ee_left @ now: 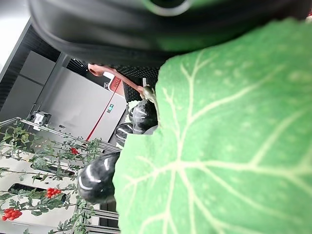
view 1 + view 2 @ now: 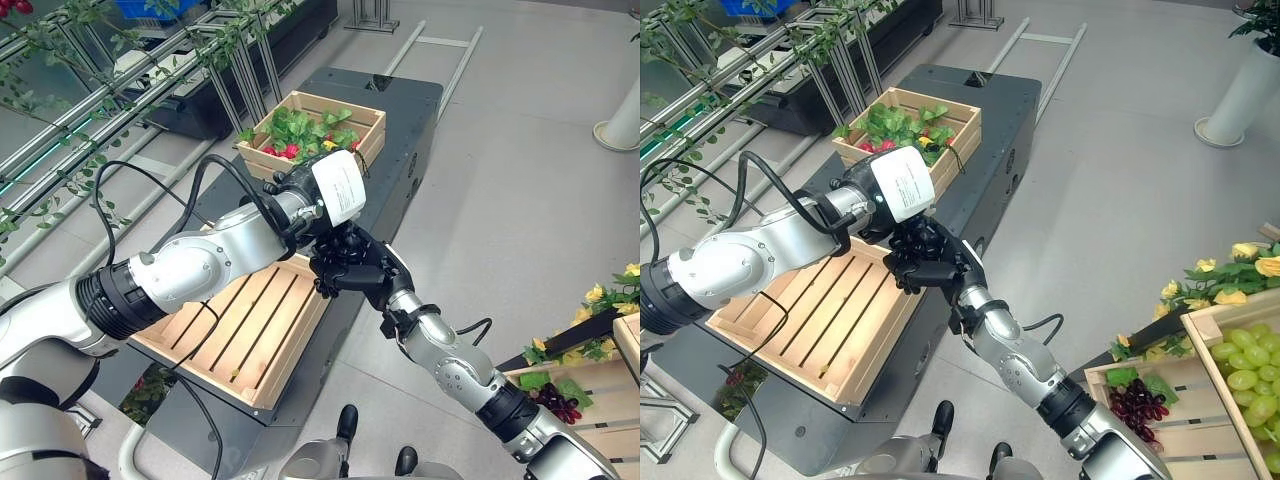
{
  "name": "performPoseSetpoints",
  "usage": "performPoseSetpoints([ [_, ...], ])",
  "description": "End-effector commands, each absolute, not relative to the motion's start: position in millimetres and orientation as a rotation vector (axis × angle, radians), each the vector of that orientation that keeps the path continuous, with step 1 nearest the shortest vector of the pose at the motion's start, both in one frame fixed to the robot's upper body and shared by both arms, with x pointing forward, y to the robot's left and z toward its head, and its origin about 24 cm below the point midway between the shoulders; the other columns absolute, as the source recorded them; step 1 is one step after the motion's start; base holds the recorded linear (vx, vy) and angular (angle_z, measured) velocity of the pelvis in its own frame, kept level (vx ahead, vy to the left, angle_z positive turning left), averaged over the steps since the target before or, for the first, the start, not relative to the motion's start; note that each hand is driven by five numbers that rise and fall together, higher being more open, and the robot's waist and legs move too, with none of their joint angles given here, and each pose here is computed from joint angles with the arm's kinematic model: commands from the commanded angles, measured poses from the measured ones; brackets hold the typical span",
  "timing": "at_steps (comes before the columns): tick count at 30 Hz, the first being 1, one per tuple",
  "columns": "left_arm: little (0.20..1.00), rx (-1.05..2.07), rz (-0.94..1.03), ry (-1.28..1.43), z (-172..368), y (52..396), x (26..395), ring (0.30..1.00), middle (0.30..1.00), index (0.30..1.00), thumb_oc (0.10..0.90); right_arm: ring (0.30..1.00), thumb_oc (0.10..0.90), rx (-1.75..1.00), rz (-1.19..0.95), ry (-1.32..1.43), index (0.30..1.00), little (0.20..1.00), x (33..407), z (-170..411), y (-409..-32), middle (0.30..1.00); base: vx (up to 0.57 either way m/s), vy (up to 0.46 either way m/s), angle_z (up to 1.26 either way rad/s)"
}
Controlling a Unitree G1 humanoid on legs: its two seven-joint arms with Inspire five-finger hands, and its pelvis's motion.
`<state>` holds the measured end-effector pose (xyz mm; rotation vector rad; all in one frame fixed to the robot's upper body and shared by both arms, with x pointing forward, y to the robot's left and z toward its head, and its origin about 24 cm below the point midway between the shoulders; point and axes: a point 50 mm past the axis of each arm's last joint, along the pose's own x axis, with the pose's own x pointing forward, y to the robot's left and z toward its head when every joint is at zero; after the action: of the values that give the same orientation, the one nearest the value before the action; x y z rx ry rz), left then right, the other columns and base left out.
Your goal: Pick up the fruits from the basket on one side to the basket on the other side
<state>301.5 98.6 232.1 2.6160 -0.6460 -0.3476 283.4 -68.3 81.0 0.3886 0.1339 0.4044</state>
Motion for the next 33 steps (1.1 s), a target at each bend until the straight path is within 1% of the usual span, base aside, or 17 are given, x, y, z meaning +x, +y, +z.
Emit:
performPoseSetpoints([
  [1, 0.3, 2.51, 0.078, -0.643, 285, 111, 306, 0.3, 0.3, 0.3, 0.4, 0.3, 0.4, 0.467, 0.467, -0.012, 0.3, 0.3, 280, 111, -47, 0.3, 0.0, 0.0, 0.0],
  [14, 0.3, 2.502, 0.105, -0.694, 285, 107, 301, 0.3, 0.3, 0.3, 0.4, 0.3, 0.4, 0.469, 0.446, 0.002, 0.3, 0.3, 279, 106, -50, 0.3, 0.0, 0.004, 0.02],
  [15, 0.309, 2.503, 0.105, -0.692, 285, 107, 301, 0.309, 0.309, 0.309, 0.406, 0.3, 0.4, 0.468, 0.445, 0.002, 0.3, 0.3, 279, 106, -50, 0.3, 0.0, 0.0, 0.0],
  [16, 0.342, 2.501, 0.102, -0.684, 284, 107, 301, 0.342, 0.342, 0.342, 0.428, 0.3, 0.4, 0.467, 0.442, 0.002, 0.3, 0.3, 279, 105, -51, 0.3, 0.0, 0.0, 0.0],
  [17, 0.399, 2.501, 0.103, -0.683, 283, 107, 301, 0.399, 0.399, 0.399, 0.466, 0.3, 0.4, 0.467, 0.438, 0.004, 0.3, 0.3, 279, 105, -51, 0.3, 0.0, 0.0, 0.0],
  [18, 0.512, 2.507, 0.105, -0.684, 282, 107, 301, 0.512, 0.512, 0.512, 0.541, 0.3, 0.4, 0.469, 0.431, 0.004, 0.3, 0.3, 279, 104, -52, 0.3, 0.0, 0.0, 0.0],
  [19, 0.9, 2.507, 0.112, -0.672, 281, 108, 301, 0.9, 0.9, 0.9, 0.8, 0.3, 0.4, 0.471, 0.418, 0.003, 0.3, 0.3, 279, 104, -54, 0.3, 0.0, 0.0, 0.0],
  [26, 0.9, 2.525, 0.143, -0.609, 281, 117, 303, 0.9, 0.9, 0.9, 0.8, 0.3, 0.4, 0.463, 0.38, 0.0, 0.3, 0.3, 281, 103, -63, 0.3, 0.01, 0.006, -0.02],
  [33, 0.9, 2.542, 0.27, -0.481, 292, 147, 309, 0.9, 0.9, 0.9, 0.8, 0.3, 0.4, 0.443, 0.308, -0.016, 0.3, 0.3, 285, 102, -84, 0.3, 0.01, 0.026, -0.06],
])
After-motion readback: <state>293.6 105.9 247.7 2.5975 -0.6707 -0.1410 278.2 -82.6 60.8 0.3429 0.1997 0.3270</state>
